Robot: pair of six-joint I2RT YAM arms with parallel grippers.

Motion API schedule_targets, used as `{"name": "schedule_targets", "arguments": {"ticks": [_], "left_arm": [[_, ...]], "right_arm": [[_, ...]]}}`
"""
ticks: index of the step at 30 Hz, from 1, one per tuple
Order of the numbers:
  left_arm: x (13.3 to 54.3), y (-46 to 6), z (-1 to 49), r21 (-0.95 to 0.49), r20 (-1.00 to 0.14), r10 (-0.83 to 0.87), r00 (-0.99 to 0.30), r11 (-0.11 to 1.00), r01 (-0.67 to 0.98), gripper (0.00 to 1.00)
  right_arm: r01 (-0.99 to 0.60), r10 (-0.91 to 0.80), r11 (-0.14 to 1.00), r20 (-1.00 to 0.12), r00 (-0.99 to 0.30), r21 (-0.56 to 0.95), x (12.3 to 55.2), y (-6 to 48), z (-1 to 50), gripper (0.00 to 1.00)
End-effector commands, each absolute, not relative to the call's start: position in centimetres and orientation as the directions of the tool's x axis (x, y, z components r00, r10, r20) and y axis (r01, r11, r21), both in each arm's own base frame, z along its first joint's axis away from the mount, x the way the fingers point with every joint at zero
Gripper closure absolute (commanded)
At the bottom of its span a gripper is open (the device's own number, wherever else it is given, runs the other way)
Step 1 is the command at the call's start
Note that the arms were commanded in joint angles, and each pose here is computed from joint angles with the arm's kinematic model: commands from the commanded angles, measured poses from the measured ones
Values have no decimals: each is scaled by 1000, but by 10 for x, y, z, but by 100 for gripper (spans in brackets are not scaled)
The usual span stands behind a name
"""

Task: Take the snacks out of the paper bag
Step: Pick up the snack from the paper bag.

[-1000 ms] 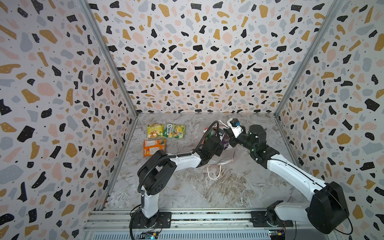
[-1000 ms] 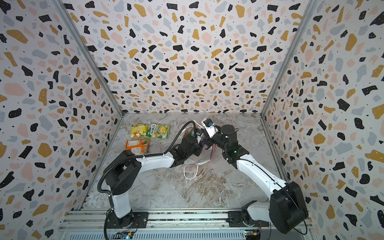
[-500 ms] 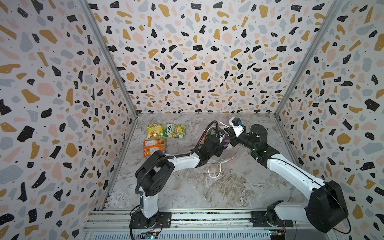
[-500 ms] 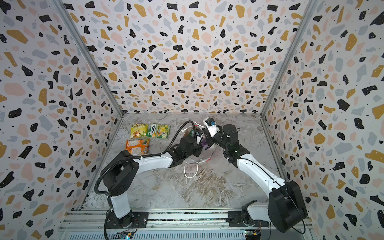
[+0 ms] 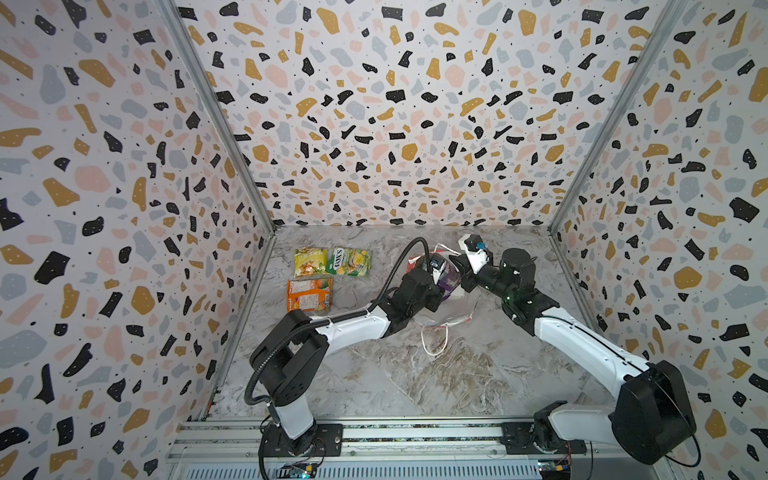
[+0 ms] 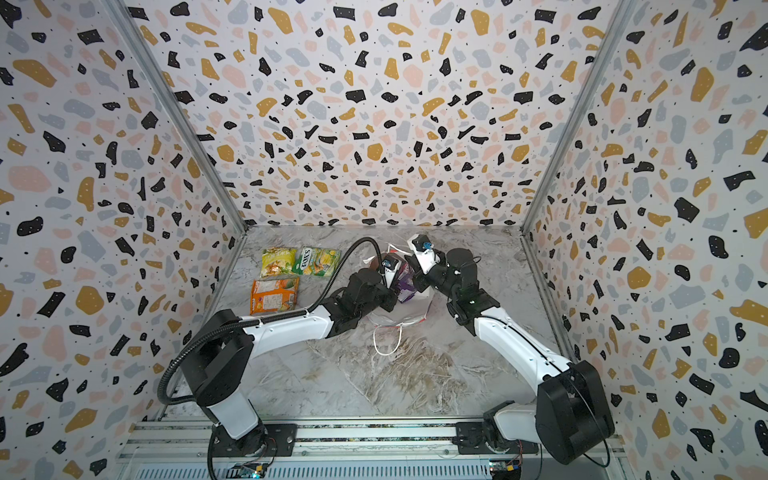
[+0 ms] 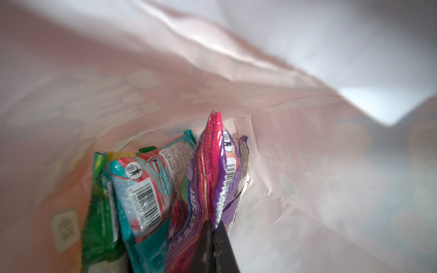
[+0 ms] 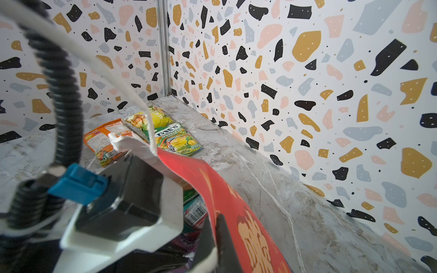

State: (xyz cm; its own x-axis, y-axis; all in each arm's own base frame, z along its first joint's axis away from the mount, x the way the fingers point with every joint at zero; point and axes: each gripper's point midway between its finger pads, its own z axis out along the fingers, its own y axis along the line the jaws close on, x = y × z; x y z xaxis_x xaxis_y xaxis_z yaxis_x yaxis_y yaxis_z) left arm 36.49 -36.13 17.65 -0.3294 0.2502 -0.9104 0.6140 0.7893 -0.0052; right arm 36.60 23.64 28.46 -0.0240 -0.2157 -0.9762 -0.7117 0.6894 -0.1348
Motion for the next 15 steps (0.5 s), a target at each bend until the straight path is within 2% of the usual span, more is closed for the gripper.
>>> {"name": "schedule_targets", "arguments": {"ticks": [1,15], "left_arm": [[364,-362,208,-21,-943,192,-272,780,625,100],[357,-363,226,-41,-952,165,-257,764,644,100]], "right_arm": [[-705,-182,696,-983,8,-135,369,236,298,100],[-703,-188,700,-982,-10,-126,372,236,295,100]]}}
